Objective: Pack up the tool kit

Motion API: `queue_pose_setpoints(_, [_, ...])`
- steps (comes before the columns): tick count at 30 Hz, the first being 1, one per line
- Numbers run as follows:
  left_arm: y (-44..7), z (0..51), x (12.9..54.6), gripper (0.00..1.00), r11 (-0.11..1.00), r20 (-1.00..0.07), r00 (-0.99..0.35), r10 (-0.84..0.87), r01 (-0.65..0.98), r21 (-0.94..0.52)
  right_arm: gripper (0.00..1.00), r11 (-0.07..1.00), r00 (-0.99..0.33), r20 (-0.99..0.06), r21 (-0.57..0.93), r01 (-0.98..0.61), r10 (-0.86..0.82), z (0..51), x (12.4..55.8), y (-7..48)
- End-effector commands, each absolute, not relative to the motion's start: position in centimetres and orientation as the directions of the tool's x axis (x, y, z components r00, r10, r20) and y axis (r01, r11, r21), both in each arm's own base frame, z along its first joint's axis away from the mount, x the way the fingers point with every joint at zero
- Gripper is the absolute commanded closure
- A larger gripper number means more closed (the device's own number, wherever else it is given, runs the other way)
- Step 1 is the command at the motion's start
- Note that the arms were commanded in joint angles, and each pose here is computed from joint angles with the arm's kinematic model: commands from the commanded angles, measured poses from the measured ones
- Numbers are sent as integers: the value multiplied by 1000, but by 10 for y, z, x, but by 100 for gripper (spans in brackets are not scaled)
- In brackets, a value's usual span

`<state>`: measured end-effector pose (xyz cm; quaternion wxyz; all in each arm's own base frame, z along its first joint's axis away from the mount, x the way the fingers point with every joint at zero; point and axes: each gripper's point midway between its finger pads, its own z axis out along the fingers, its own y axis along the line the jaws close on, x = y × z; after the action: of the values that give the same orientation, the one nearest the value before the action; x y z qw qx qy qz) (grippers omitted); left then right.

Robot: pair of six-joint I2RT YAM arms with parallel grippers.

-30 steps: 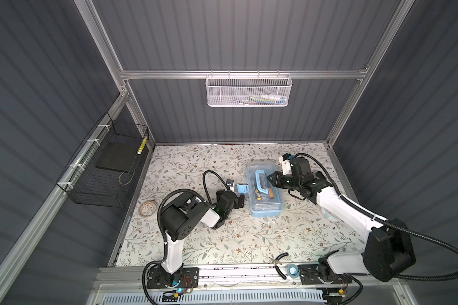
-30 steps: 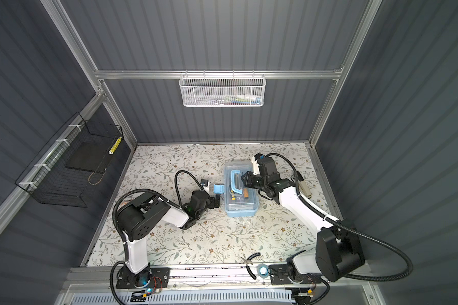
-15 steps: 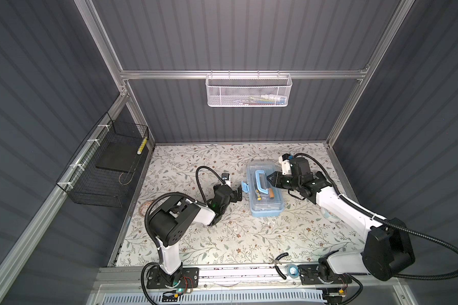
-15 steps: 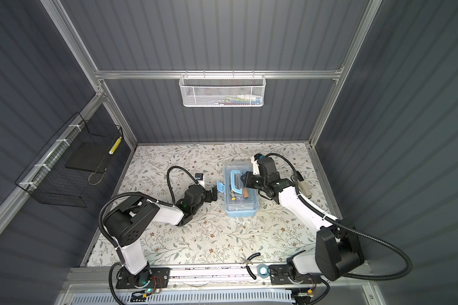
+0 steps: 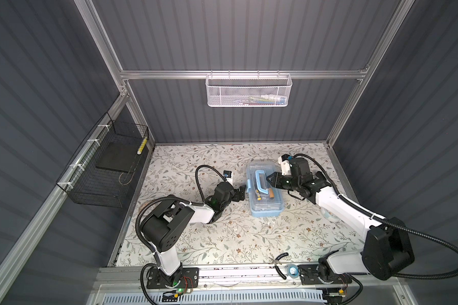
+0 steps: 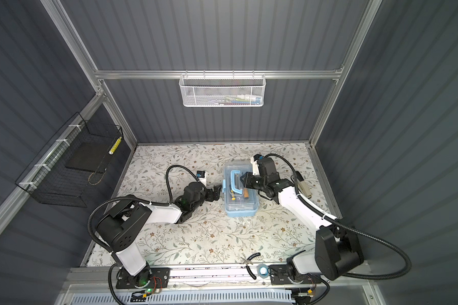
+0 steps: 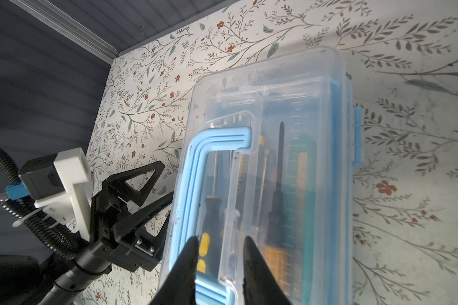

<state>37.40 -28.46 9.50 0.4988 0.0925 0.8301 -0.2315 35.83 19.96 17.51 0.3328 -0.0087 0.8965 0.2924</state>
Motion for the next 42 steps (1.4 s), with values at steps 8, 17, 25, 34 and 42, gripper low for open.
queue_pose_setpoints(8, [-299, 108, 365, 12, 811, -819, -551, -158, 401, -426, 68, 820, -793, -585, 530, -214, 171, 166, 355, 201])
queue_pose_setpoints(17, [-302, 105, 359, 14, 798, -792, -593, -148, 402, -450, 67, 811, -802, -574, 542, -218, 168, 164, 353, 204])
queue_pose_setpoints(25, [-302, 110, 358, 15, 792, -786, -595, -168, 394, -467, 66, 803, -811, -561, 554, -218, 167, 161, 351, 205])
queue_pose_setpoints(34, [-302, 121, 357, 18, 784, -789, -588, -178, 400, -475, 66, 802, -813, -558, 556, -216, 168, 157, 349, 205])
queue_pose_setpoints(42, [-307, 126, 357, 25, 765, -778, -599, -191, 406, -501, 66, 803, -816, -553, 556, -213, 166, 155, 347, 205])
